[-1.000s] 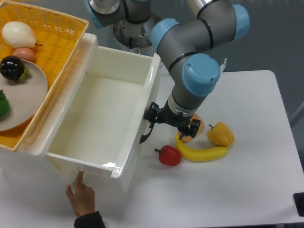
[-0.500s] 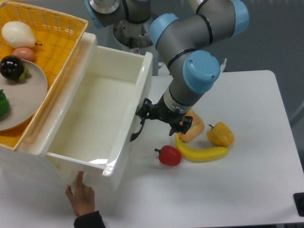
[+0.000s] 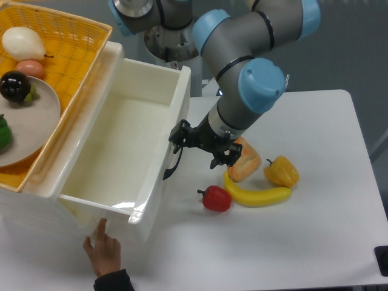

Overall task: Slide the top white drawer open
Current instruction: 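Hold the drawer handle with the drawer pulled fully open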

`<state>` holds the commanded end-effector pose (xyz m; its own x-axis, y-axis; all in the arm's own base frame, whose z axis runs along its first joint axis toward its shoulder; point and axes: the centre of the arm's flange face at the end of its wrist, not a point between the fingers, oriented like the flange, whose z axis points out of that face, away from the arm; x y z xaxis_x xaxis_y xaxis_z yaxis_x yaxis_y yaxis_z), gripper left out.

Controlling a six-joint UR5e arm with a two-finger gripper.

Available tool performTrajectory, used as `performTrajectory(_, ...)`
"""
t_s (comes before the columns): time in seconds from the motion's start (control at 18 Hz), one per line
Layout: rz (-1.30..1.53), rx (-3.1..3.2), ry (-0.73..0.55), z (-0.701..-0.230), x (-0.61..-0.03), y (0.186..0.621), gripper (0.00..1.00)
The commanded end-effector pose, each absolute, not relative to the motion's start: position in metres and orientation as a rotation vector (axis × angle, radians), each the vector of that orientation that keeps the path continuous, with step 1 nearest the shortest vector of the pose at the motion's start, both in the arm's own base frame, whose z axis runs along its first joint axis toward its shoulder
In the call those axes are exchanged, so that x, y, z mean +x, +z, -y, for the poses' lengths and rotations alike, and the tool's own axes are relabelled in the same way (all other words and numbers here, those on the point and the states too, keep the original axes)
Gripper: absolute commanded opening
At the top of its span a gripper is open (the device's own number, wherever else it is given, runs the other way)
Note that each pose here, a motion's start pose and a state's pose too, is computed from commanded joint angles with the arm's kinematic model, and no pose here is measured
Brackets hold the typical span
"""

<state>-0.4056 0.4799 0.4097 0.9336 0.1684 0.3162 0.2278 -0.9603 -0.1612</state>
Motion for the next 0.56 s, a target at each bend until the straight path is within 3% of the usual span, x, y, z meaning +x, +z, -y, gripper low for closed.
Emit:
performTrajectory(0.33, 0.032, -2.957, -0.266, -0.475, -0.419, 0.405, 1.0)
performTrajectory(0.56, -0.167, -2.976, -0.253, -0.468, -0.423, 0.395, 1.0)
